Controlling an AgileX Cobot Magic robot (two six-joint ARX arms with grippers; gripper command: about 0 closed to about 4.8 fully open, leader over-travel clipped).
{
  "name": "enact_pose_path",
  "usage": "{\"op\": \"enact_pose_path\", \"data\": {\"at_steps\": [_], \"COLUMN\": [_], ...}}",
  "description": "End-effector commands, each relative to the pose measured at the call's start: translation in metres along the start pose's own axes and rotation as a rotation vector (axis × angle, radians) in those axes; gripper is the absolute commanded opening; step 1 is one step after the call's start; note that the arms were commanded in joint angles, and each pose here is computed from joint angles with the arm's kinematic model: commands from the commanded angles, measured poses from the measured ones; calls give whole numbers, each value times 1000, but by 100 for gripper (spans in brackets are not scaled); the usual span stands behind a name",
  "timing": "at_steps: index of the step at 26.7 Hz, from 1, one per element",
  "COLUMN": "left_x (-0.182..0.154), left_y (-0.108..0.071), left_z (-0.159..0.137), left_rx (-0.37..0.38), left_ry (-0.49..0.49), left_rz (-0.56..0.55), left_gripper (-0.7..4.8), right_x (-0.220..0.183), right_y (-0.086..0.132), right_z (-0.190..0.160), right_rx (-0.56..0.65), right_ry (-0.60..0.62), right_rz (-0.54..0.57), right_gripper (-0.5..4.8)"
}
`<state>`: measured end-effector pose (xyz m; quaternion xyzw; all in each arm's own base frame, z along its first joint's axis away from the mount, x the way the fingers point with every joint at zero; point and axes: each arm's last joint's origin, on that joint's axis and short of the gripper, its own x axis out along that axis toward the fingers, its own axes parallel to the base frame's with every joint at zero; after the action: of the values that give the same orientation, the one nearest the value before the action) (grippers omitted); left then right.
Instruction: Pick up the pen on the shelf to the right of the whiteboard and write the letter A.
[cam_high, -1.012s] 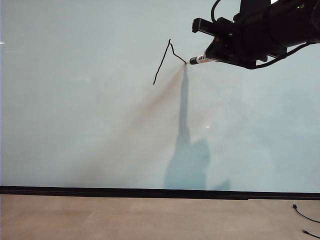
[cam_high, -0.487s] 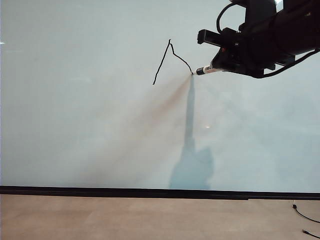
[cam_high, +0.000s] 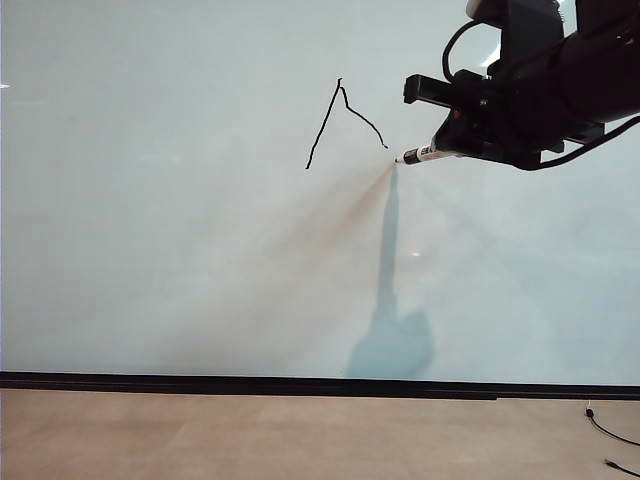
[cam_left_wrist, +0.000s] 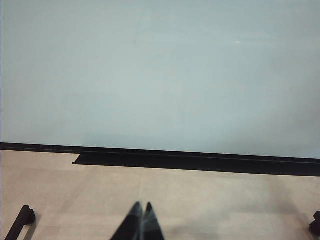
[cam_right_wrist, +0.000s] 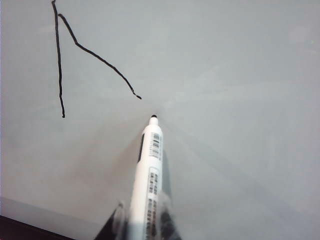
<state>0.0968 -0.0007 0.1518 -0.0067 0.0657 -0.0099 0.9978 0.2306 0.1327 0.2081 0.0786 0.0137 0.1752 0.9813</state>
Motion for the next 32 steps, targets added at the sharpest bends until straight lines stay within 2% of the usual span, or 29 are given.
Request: {"op": "enact_pose_path", "data": {"at_steps": [1, 3, 6, 10, 15, 20, 32], "left_x": [0, 0, 0, 0, 0, 0, 0], "left_y": [0, 0, 0, 0, 0, 0, 0], "left_z": [2, 2, 2, 2, 2, 2, 2], "left_rx": [5, 4, 4, 5, 4, 4, 5], "left_ry": [-8, -9, -9, -9, -9, -9, -9], "left_rz": [-4, -4, -4, -4, -4, -4, -4], "left_gripper": [-4, -4, -4, -4, -4, -4, -5], "right_x": [-1, -2, 0, 8, 20, 26, 40], "right_y": [1, 4, 8, 14, 19, 22, 25], "right_z": [5, 6, 11, 20, 35, 45, 52], "right_rx": [9, 10, 0, -84, -179, -216, -221], "right_ry": [-31, -32, -29, 4, 45, 46, 43], "right_rz": [15, 54, 169, 247, 264, 263, 241], "right_gripper": [-9, -9, -9, -9, -9, -9, -9]}}
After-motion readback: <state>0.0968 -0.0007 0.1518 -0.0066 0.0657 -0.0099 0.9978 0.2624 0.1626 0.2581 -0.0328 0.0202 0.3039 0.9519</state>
